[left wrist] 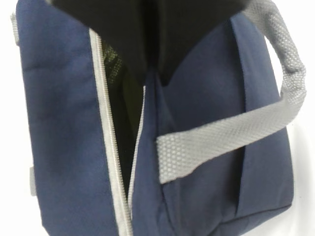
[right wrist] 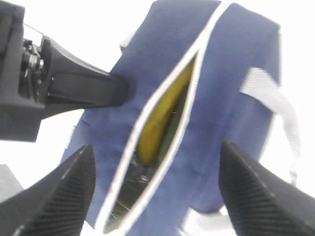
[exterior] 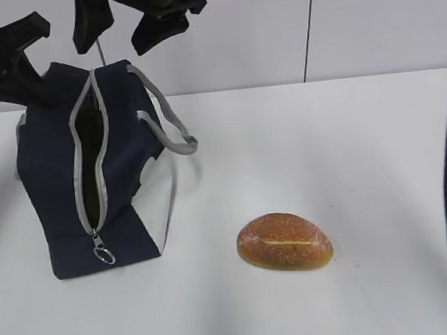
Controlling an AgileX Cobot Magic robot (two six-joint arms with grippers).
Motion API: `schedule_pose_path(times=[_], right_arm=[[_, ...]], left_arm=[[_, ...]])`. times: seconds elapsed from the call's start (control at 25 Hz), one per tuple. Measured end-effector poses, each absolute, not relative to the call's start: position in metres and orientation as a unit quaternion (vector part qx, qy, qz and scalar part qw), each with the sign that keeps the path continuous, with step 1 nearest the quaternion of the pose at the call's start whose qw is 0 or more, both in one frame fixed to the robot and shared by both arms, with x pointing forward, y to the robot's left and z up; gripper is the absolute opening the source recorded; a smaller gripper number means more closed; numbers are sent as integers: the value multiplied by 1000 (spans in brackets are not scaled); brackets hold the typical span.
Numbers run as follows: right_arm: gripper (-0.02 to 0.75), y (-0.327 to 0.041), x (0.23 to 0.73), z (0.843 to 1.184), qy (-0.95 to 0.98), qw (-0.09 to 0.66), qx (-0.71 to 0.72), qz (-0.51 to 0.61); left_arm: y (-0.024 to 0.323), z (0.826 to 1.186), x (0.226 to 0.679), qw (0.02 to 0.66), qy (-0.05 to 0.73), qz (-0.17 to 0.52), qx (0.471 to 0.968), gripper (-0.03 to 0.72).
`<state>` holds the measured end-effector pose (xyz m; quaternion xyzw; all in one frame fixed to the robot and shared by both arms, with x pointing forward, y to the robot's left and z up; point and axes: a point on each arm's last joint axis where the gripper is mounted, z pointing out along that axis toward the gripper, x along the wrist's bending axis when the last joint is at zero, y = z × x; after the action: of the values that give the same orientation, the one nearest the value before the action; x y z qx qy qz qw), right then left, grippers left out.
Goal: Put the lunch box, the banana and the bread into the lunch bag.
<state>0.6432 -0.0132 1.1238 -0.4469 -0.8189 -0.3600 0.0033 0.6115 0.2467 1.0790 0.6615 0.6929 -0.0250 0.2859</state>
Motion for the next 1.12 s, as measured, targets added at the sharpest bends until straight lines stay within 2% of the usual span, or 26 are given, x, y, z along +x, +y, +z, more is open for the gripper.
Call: schedule_pose_path(times=[0.2,0.48,0.84,1.12], right_arm=[[577,-34,626,1133,-841,-38,-440,-314],[577,-73,589,1107,-887,-66,-417,-190],[578,-111,537,1057,-929,-32,-363,-68],[587,-119,525,1027,-954,-5,-298,-25]], left_arm=[[247,1079,612,286,693,-25,661,-3],[247,1079,611,286,693,-25,662,-3],[247,1079,611,285,693,-26,662,-3],[247,1079,611,285,693,-26,662,-3]])
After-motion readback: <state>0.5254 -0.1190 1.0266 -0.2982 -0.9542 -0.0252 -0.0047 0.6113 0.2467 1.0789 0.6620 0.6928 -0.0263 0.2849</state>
